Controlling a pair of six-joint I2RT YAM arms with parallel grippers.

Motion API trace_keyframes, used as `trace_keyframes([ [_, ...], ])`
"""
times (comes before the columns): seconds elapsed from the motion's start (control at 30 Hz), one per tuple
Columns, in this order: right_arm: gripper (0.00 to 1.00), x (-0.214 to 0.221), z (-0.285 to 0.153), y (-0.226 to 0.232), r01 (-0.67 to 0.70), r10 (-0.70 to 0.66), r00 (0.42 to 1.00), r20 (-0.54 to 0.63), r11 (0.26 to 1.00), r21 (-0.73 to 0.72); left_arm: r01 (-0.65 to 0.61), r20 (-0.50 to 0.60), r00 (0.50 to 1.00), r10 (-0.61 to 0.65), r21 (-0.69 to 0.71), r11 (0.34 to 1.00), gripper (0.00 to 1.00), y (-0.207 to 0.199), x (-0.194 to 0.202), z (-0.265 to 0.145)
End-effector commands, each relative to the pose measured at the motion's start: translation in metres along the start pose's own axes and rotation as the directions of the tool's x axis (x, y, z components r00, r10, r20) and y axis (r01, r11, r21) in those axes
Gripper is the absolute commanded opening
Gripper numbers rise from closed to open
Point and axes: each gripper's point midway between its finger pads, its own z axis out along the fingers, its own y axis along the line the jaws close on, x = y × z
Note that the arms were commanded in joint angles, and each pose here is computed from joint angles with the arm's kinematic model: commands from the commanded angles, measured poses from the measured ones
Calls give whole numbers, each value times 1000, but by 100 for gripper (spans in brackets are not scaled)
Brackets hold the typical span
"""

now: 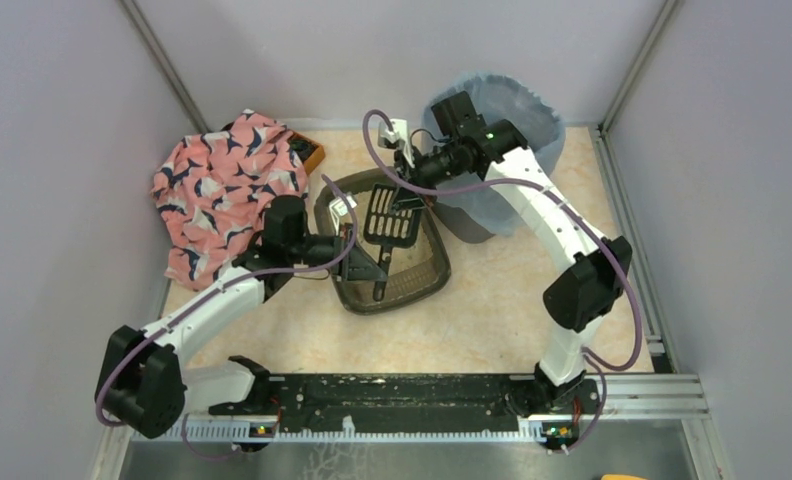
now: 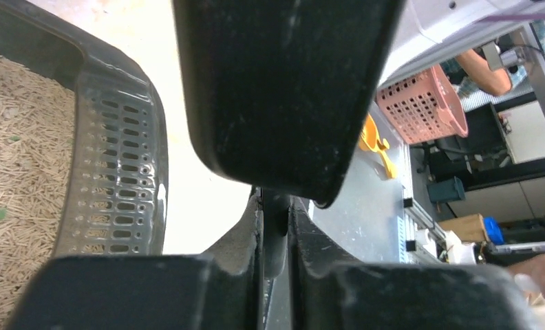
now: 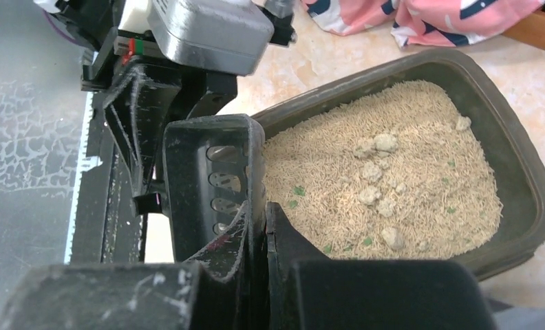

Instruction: Clean the litter box

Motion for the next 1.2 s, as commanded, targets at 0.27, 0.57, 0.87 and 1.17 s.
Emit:
trace_keyframes([
  [0.27, 0, -64, -47, -8, 37, -72, 962, 262, 990, 136, -217, 289, 917, 274, -214, 952, 80, -28, -65, -34],
  [0.57, 0, -93, -97, -23, -94, -24, 868, 496, 973, 212, -54, 680, 659, 320, -382, 923, 99, -34, -100, -97],
  [0.87, 0, -123, -132, -22, -198, 24, 680, 733, 968, 153, 32, 876, 437, 202, -239, 970, 99, -19, -87, -121],
  [1.17, 0, -127, -100, -9, -212, 98, 595, 798, 977, 37, -66, 950, 275, 147, -134, 989, 99, -45, -116, -136],
])
